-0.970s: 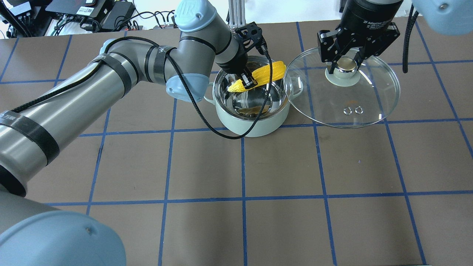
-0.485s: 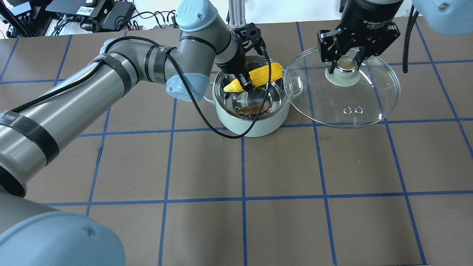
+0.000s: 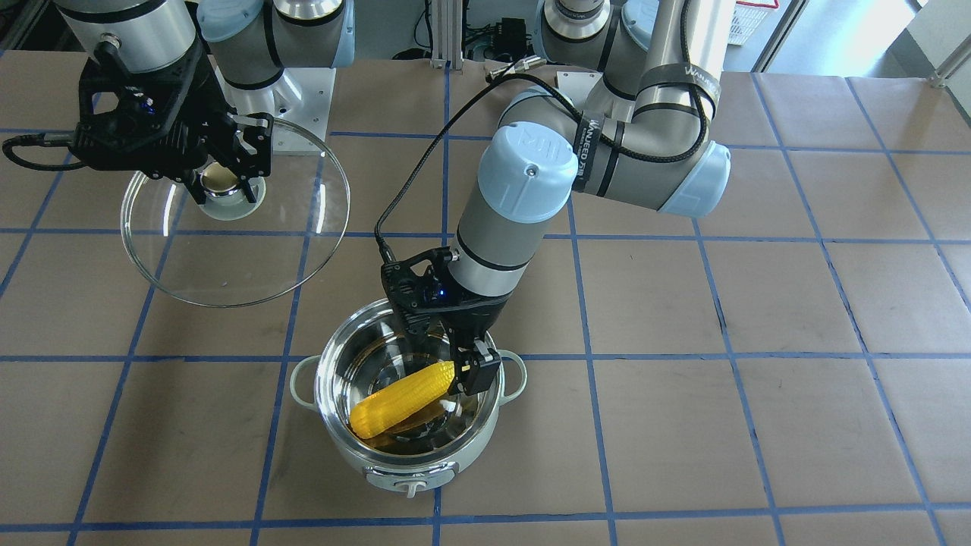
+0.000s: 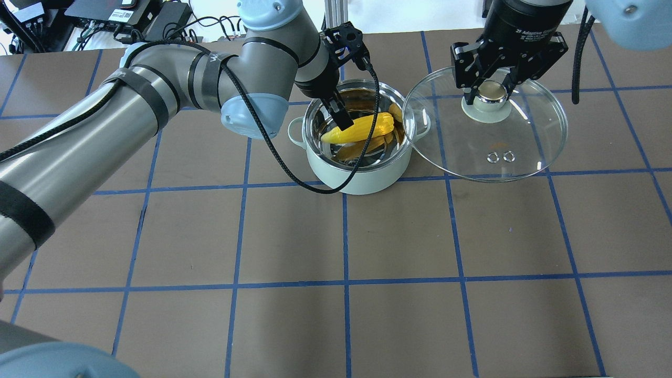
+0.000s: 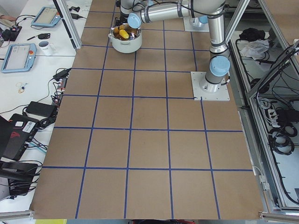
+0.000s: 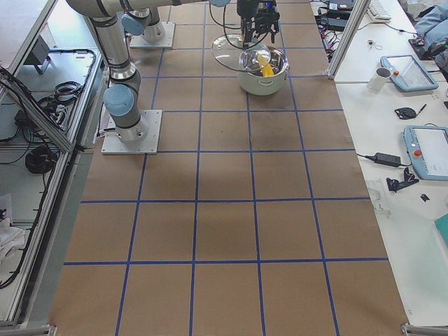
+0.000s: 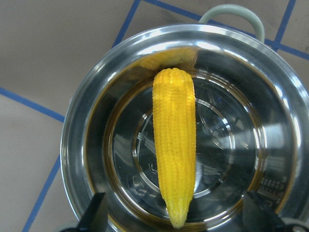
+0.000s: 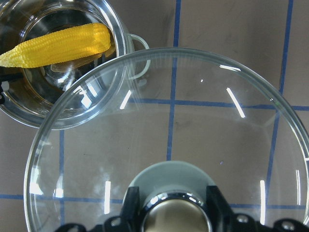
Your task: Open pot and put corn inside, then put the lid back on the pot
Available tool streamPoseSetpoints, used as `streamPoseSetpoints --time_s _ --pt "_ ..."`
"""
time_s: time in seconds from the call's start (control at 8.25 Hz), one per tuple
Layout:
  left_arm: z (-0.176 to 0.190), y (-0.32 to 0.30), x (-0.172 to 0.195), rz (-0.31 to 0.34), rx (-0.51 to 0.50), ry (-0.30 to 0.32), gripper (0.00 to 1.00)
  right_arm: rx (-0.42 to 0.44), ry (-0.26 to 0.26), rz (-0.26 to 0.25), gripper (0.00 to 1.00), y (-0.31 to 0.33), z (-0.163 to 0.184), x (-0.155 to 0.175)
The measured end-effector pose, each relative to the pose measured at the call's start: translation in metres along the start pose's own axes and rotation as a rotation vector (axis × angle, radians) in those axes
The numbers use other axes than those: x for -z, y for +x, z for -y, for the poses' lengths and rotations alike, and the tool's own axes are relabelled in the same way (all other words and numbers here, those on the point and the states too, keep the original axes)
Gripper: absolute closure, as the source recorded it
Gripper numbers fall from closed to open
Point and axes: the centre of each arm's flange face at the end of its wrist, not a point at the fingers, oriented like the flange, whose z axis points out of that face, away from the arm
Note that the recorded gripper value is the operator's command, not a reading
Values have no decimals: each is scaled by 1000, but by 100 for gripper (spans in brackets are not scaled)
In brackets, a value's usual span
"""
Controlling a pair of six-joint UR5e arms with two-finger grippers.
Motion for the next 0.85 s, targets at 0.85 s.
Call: streamPoseSetpoints --time_s 0.85 --pt "-79 -16 145 86 691 -148 0 -39 62 14 88 -14 23 -13"
